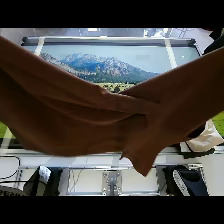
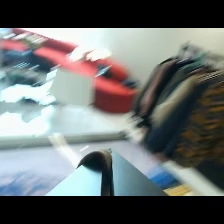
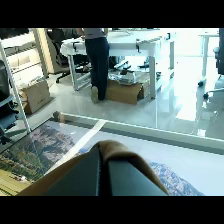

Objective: Fold the shirts.

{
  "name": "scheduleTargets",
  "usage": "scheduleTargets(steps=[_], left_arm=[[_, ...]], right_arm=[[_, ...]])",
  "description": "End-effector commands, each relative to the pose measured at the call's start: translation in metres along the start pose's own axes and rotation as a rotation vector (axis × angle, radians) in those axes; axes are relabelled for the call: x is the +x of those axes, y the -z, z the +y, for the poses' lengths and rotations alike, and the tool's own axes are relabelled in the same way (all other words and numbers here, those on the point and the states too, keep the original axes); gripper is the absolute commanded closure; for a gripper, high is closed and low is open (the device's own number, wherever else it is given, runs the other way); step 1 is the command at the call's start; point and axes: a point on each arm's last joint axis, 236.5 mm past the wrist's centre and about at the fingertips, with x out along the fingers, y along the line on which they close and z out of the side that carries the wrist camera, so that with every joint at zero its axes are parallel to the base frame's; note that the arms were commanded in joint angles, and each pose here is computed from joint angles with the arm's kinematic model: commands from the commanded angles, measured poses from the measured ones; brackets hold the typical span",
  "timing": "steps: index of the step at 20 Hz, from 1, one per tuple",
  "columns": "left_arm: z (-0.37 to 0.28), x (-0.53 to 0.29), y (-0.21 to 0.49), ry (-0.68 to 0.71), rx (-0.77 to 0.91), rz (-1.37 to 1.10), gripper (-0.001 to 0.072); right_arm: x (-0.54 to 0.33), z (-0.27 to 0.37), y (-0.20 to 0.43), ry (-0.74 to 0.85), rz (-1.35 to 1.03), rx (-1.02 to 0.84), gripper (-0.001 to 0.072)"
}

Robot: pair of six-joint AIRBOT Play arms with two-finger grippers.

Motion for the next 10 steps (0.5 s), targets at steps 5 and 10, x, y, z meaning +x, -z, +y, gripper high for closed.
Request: scheduleTargets(steps=[5,10], left_arm=[[0.160,0.024,0.158,-0.512,-0.116,0.557,0.0700],[0.327,0.072,0.284,-0.888,-0.051,0.749,0.0699]], right_arm=[[0.141,-0.124,0.173,0.079,0.513,0.208,0.0698],[0.208,-0.204,0.334,0.154,0.763,0.339,0.0699]])
